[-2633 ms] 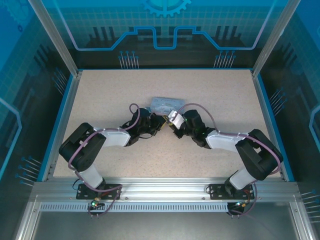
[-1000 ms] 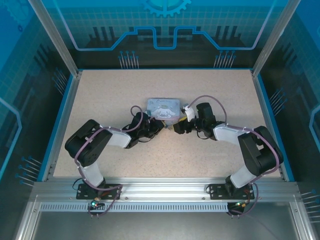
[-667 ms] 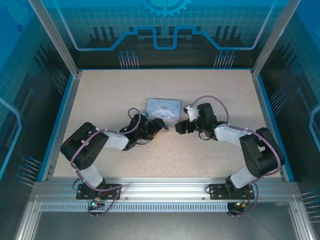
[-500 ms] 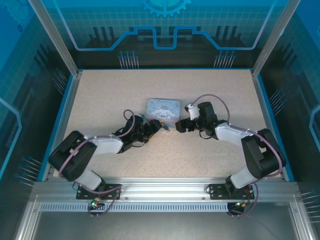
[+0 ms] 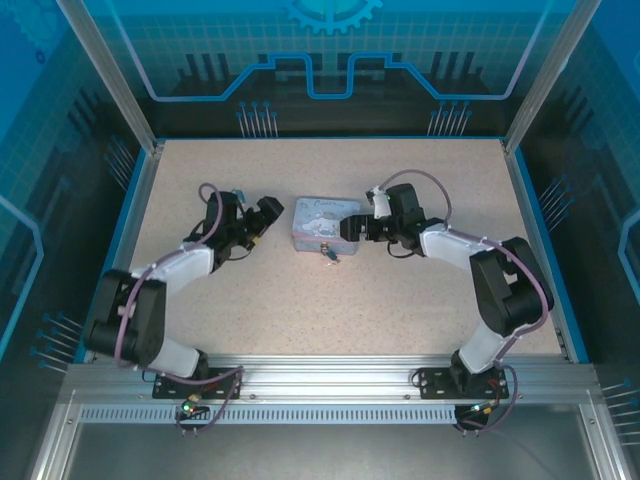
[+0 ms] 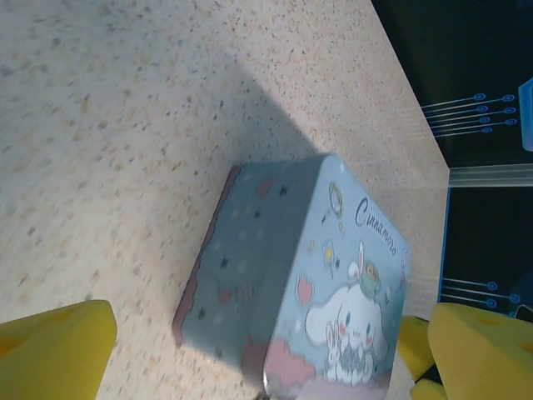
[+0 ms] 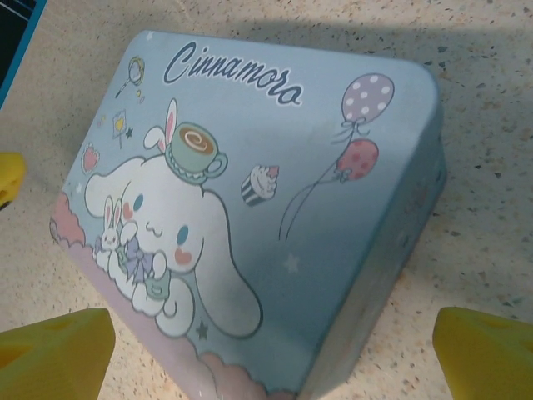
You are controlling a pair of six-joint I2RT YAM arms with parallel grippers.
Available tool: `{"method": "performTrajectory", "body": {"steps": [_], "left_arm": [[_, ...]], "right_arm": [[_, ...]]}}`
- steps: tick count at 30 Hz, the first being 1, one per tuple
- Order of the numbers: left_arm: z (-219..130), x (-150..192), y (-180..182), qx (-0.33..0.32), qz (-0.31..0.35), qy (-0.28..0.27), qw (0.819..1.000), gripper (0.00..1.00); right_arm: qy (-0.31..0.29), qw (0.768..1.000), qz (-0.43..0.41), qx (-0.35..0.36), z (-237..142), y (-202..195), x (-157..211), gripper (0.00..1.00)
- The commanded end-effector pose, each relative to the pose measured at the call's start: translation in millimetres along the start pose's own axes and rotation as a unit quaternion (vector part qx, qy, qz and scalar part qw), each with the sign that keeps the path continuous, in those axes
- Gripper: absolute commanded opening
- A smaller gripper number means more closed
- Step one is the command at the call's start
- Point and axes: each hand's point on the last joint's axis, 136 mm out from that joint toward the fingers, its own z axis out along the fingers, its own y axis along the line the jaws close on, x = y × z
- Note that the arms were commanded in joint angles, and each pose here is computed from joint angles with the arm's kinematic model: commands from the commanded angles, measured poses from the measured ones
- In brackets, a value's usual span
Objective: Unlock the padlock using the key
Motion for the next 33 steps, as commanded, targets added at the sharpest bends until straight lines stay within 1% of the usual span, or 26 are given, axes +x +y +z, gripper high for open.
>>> {"method": "performTrajectory", "body": {"steps": [1, 5, 7, 9, 13, 19, 21, 24, 28, 30, 32, 33], "left_arm": [[22.6, 15.0, -17.7, 0.038, 0.027, 0.062, 0.997, 0.97], [42.8, 26.3, -28.8, 0.056, 0.031, 0.085, 0.994, 0.93], [48.8, 32.5, -35.0, 0.071, 0.029, 0.095, 0.993, 0.89], [51.5, 38.1, -37.9, 0.078, 0.029, 0.101, 0.991, 0.87], [50.4, 50.8, -48.8, 0.094, 0.033, 0.112, 0.989, 0.84], [44.5, 63.3, -60.8, 0.107, 0.041, 0.123, 0.986, 0.84], [41.8, 64.9, -62.1, 0.103, 0.044, 0.122, 0.986, 0.84], [33.7, 60.6, -55.9, 0.082, 0.054, 0.102, 0.99, 0.86], [12.7, 47.7, -60.1, 0.06, 0.093, 0.063, 0.992, 0.88], [2.7, 42.0, -68.3, 0.061, 0.111, 0.049, 0.991, 0.88], [-4.7, 37.0, -81.8, 0.073, 0.127, 0.041, 0.988, 0.87], [-7.1, 35.2, -89.6, 0.082, 0.132, 0.041, 0.987, 0.86]], "right_arm": [[0.025, 0.998, 0.052, -0.014, 6.6, 0.6, -3.7, 1.0], [0.046, 0.997, 0.055, -0.007, 15.3, -0.9, -10.0, 1.0], [0.051, 0.997, 0.049, -0.007, 19.8, -1.2, -14.4, 1.0], [0.054, 0.998, 0.04, -0.01, 23.6, 0.0, -18.9, 1.0], [0.059, 0.998, 0.015, -0.022, 32.6, 3.4, -29.1, 0.99], [0.049, 0.998, -0.018, -0.037, 43.0, 8.1, -48.9, 0.99], [0.045, 0.998, -0.032, -0.001, 40.3, -3.0, -58.0, 0.99], [0.014, 0.996, -0.05, 0.07, 17.8, -24.6, -75.5, 1.0], [-0.025, 0.991, -0.057, 0.116, -33.1, -34.4, -87.8, 1.0], [-0.032, 0.991, -0.053, 0.119, -54.0, -34.2, -79.2, 1.0], [-0.029, 0.995, -0.035, 0.091, -66.3, -29.1, -60.4, 0.94], [-0.025, 0.998, -0.021, 0.06, -69.0, -22.4, -47.5, 0.89]]}}
